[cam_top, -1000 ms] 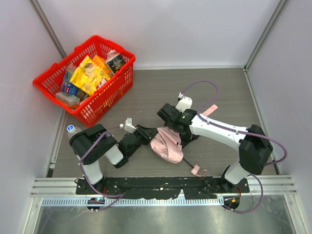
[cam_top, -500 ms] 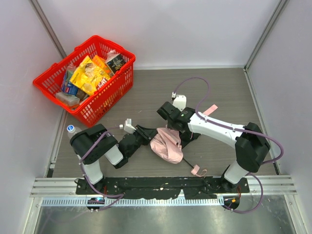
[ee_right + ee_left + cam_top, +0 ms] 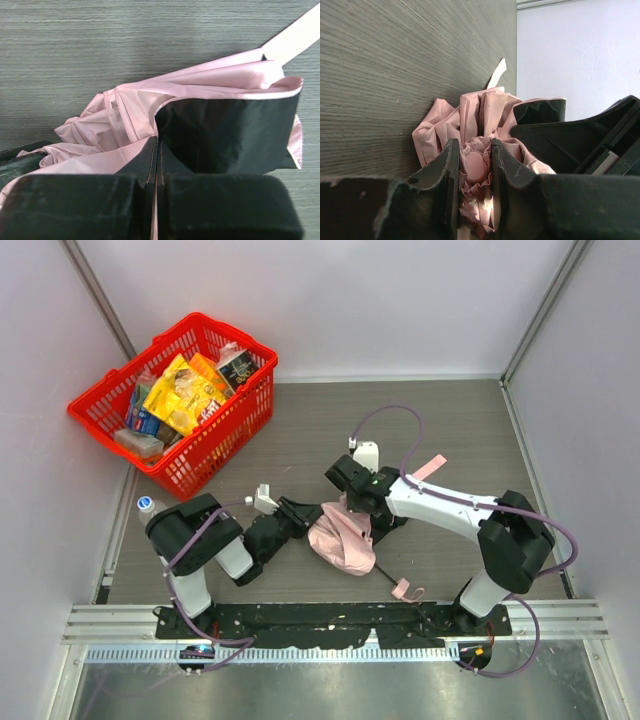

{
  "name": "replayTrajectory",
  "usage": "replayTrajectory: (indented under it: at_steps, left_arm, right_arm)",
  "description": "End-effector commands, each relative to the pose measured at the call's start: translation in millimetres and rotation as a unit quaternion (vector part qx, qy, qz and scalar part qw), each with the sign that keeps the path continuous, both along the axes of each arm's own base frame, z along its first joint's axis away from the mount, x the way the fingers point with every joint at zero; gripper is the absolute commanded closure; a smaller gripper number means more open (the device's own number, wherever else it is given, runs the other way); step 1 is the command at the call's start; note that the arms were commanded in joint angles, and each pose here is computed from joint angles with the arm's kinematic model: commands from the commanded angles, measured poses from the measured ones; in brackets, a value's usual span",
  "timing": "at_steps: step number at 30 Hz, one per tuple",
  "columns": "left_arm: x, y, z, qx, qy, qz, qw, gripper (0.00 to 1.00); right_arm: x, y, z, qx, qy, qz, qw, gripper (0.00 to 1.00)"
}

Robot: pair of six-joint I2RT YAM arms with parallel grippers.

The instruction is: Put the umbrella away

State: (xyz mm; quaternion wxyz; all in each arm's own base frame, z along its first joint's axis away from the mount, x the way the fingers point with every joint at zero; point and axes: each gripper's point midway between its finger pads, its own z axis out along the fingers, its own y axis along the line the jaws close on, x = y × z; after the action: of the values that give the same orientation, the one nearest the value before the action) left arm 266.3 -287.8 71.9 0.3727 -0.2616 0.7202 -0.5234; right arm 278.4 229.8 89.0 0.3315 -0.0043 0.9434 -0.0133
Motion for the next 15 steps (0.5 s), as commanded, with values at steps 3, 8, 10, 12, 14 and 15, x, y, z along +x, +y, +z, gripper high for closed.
replayTrajectory:
  at_steps: [3, 8, 10, 12, 14, 15]
  left_arm:
    - [-3.2, 1.7, -9.7, 0.026, -0.010, -0.005, 1.000, 1.00]
    - [-3.3, 4.5, -10.8, 0.025, -0.005, 0.001, 1.000, 1.00]
    - [-3.1, 4.7, -11.1, 0.024, -0.005, 0.002, 1.000, 1.00]
    - [-3.1, 4.2, -11.5, 0.021, -0.002, 0.002, 1.000, 1.00]
    - [-3.8, 4.0, -13.0, 0.020, 0.000, 0.001, 1.000, 1.00]
    - [-3.9, 3.7, -11.7, 0.016, -0.002, 0.001, 1.000, 1.00]
  right_arm:
    - [12.2, 31.9, 60.3, 0.180, -0.116, 0.014, 0.977, 0.99]
    - [-2.1, 37.7, 147.9, 0.446, -0.227, -0.011, 0.866, 0.99]
    - [-11.6, 21.7, 151.5, 0.484, -0.234, -0.038, 0.842, 0.99]
    - [-23.7, 8.6, 136.9, 0.507, -0.219, -0.061, 0.832, 0.99]
    - [-33.3, 0.4, 146.6, 0.530, -0.227, -0.057, 0.815, 0.99]
    - [-36.6, -7.5, 131.5, 0.497, -0.211, -0.069, 0.839, 0.99]
